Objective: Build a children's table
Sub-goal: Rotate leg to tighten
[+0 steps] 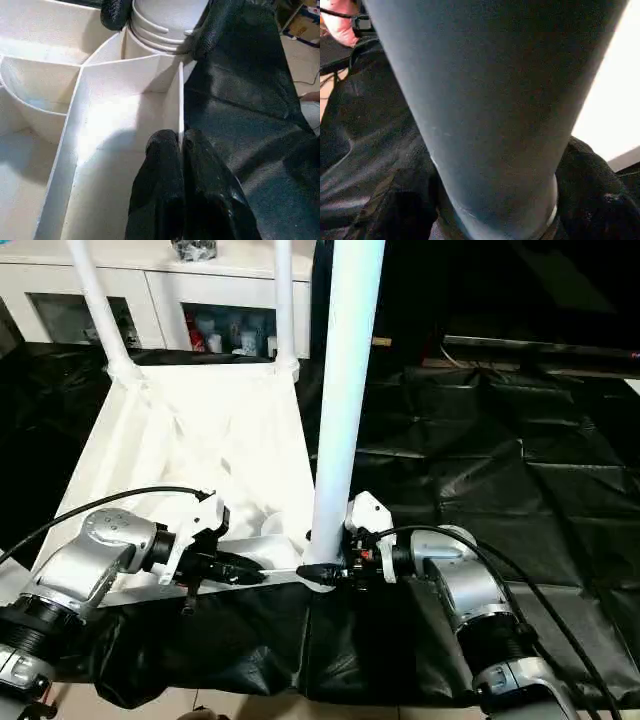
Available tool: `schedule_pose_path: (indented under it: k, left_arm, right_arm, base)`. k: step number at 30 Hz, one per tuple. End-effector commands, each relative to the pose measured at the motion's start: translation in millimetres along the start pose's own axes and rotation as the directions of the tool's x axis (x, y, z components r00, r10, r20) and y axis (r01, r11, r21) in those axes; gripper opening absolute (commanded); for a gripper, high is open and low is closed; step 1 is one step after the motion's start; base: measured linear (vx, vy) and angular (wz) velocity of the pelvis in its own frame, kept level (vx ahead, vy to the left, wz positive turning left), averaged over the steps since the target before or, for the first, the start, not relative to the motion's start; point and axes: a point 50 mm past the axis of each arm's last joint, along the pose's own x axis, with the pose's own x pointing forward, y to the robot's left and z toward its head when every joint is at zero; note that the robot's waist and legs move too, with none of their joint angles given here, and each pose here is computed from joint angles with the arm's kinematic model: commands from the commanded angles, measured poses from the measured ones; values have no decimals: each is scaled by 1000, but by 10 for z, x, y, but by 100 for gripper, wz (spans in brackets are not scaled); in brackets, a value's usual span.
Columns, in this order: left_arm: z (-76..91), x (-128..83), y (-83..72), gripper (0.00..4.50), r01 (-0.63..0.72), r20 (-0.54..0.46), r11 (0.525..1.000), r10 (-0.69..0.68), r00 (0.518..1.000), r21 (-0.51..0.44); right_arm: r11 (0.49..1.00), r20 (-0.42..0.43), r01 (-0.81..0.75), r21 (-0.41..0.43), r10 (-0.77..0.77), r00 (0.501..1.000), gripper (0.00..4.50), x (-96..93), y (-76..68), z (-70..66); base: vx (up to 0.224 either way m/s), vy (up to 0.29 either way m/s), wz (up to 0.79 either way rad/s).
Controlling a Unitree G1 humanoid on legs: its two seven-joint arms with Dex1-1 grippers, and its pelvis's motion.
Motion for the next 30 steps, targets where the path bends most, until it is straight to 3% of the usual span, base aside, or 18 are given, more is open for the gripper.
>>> schedule_pose_path:
  k: [1,2,3,6,7,8,11,13,14,15,19,24,30]
  left_arm:
    - [120,63,55,0,-43,46,999,42,998,32]
    - [131,71,86,0,-81,50,996,80,996,33]
    - [167,98,148,0,-158,66,987,157,985,11]
    - [237,163,189,0,-221,95,975,221,971,-9]
    - [237,163,189,0,-221,95,975,221,971,-9]
    - [312,257,205,0,-272,125,962,274,953,-32]
    - [387,397,216,0,-340,145,938,346,927,-64]
    - [407,441,210,0,-347,155,935,354,922,-73]
    - [426,491,198,0,-350,163,933,359,919,-82]
    - [454,586,138,0,-319,172,945,327,929,-73]
    - [483,630,96,0,-296,179,954,298,937,-43]
    - [435,560,83,0,-263,143,965,262,955,-10]
    - [312,406,37,0,-149,54,989,148,988,16]
  right_arm:
    - [999,23,40,36,-41,999,269,71,5,-45]
    - [995,28,86,44,-87,996,269,95,-22,-54]
    - [970,33,234,63,-237,971,269,163,-111,-84]
    - [914,31,385,132,-392,920,268,251,-190,-121]
    - [914,31,385,132,-392,920,268,251,-190,-121]
    - [868,36,454,203,-470,882,268,361,-205,-133]
    - [800,8,552,236,-569,822,267,531,-209,-135]
    - [781,-5,571,254,-589,808,267,588,-201,-140]
    - [783,8,561,268,-584,812,267,662,-175,-123]
    - [826,30,515,229,-535,844,302,794,-99,-72]
    - [843,58,488,227,-512,857,346,829,-86,-26]
    - [891,62,426,159,-440,896,376,695,-103,-17]
    - [970,33,235,54,-237,971,376,355,-93,-46]
  base:
    - [0,0,0]
    - [0,0,0]
    - [0,0,0]
    - [0,0,0]
    - [0,0,0]
    - [0,0,0]
    - [0,0,0]
    - [0,0,0]
    - [0,0,0]
    - [0,0,0]
    - [0,0,0]
    - [0,0,0]
    - [0,0,0]
